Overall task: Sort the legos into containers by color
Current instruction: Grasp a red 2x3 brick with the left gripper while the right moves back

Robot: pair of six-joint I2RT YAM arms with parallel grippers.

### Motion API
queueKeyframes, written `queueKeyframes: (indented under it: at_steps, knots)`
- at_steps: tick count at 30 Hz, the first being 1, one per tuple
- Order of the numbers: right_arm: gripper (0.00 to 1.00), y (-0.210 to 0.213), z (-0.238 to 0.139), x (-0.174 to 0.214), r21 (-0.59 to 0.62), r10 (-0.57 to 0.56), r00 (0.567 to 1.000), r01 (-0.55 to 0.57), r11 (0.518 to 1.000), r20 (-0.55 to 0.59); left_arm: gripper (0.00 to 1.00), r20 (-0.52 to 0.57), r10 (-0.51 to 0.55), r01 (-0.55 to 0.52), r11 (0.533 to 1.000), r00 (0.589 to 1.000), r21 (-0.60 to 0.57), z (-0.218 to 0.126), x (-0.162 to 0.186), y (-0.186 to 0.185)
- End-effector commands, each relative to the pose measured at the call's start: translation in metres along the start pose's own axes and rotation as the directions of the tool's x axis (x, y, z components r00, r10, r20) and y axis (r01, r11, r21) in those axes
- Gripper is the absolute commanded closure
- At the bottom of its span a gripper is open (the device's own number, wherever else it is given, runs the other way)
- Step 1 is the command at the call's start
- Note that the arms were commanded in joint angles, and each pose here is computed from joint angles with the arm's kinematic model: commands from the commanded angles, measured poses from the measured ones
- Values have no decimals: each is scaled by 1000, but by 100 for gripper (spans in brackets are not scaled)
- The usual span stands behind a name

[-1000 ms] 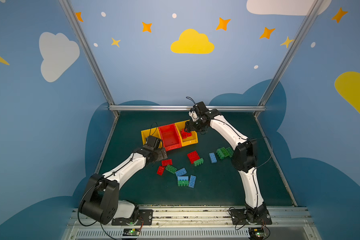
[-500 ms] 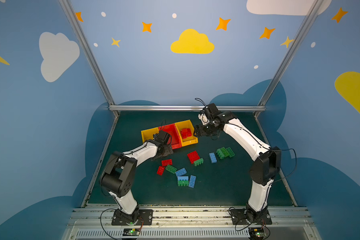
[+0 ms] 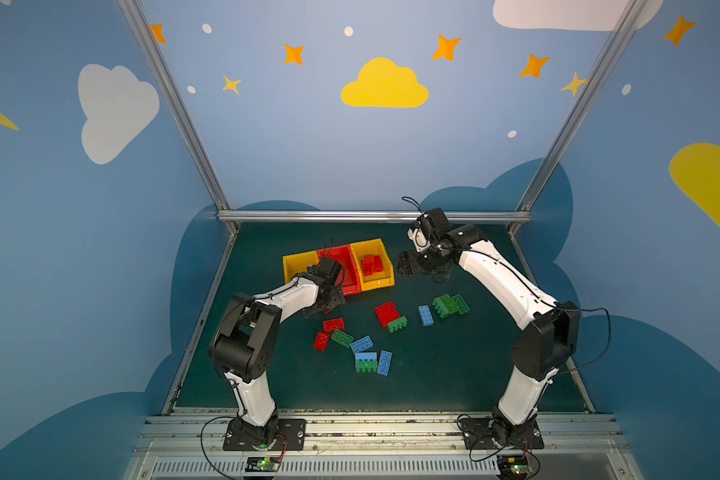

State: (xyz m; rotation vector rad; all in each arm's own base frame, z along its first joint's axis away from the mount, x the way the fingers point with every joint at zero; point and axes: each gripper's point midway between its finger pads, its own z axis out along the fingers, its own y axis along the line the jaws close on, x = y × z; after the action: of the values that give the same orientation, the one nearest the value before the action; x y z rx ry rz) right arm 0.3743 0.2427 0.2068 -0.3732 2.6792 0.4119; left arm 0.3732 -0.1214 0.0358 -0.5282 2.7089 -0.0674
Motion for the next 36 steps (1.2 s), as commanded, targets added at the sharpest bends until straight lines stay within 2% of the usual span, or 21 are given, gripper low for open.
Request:
queueKeyframes:
  at_steps: [1, 5, 9, 16, 24, 30, 36]
  knots:
    - [14, -5, -12, 3, 10, 5, 1000, -5, 1000, 7, 8, -30, 1, -2, 999, 1000, -36, 3, 13, 9]
    - [14, -5, -13, 6, -1, 8, 1000, -8, 1000, 3, 13, -26, 6, -7, 998, 1000, -57, 8, 10, 9]
    - [14, -6, -17, 9, 0, 4, 1000, -4, 1000, -2, 28, -27, -7, 4, 997, 1000, -80, 11, 8, 9]
    - [14, -7, -24, 15, -4, 0, 1000, 0, 1000, -2, 38, -22, -17, 15, 995, 1000, -95, 12, 7, 9]
    - [14, -10, -28, 28, -12, 3, 1000, -3, 1000, -21, 59, -17, 0, -2, 993, 1000, -120, 10, 3, 7]
    - [14, -15, -33, 38, -9, 11, 1000, -11, 1000, -24, 67, -12, 38, -39, 991, 999, -129, 3, 3, 2]
    - [14, -20, -42, 47, -14, 34, 999, -35, 999, -10, 67, 24, 110, -107, 987, 994, -119, -18, -8, -19]
